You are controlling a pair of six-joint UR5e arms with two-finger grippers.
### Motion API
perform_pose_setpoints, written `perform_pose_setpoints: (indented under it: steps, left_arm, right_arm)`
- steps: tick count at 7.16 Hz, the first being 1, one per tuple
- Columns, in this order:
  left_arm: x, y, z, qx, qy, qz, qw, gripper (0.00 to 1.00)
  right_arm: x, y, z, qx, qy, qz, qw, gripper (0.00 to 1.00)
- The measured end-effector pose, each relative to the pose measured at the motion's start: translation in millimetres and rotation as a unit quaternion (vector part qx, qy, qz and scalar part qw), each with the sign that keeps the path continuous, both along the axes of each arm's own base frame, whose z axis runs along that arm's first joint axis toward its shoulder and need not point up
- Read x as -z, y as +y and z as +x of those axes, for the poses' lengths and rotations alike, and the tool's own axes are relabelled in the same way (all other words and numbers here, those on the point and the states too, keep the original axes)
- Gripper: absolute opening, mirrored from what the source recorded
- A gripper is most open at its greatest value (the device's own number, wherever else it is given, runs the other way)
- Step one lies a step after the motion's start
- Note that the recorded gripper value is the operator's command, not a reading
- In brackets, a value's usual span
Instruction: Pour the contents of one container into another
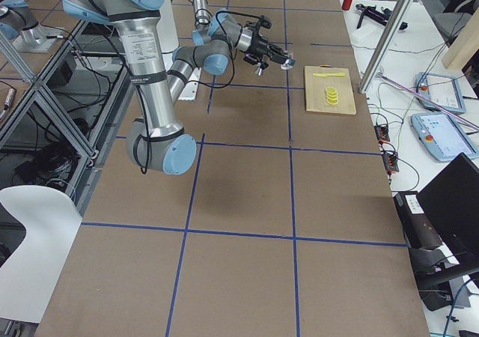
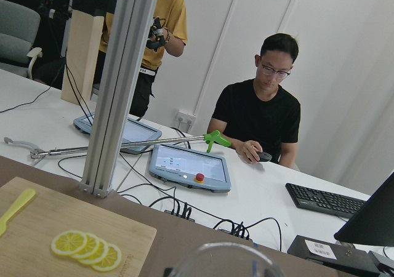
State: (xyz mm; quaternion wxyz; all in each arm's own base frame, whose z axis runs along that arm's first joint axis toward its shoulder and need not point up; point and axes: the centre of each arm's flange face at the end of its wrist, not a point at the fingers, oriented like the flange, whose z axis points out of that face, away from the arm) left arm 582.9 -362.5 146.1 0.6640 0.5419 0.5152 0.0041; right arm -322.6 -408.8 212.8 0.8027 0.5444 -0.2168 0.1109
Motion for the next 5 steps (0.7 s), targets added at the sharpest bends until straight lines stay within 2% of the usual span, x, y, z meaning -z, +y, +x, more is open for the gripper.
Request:
perform_pose_setpoints:
  steps: [3, 4, 5]
  left_arm:
    - [-33.4, -23.5, -61.5, 0.034, 0.002, -0.001, 0.9994, 0.0]
    - [-55.1, -34.9, -85.4, 0.05, 0.001, -0.014, 0.9986, 0.0]
    - [-82.7, -46.7, -103.6, 0.064, 0.006, -0.043, 0.997, 0.0]
  right_arm:
    - [-42.4, -3.1, 25.9, -0.019, -0.045, -0.052, 0.9975, 0.0]
    - [-56.5, -0.6, 29.0, -0.018, -0.046, -0.066, 0.9966, 0.0]
    - [-72.9, 1.7, 31.8, -0.021, -0.045, -0.08, 0.9956, 0.0]
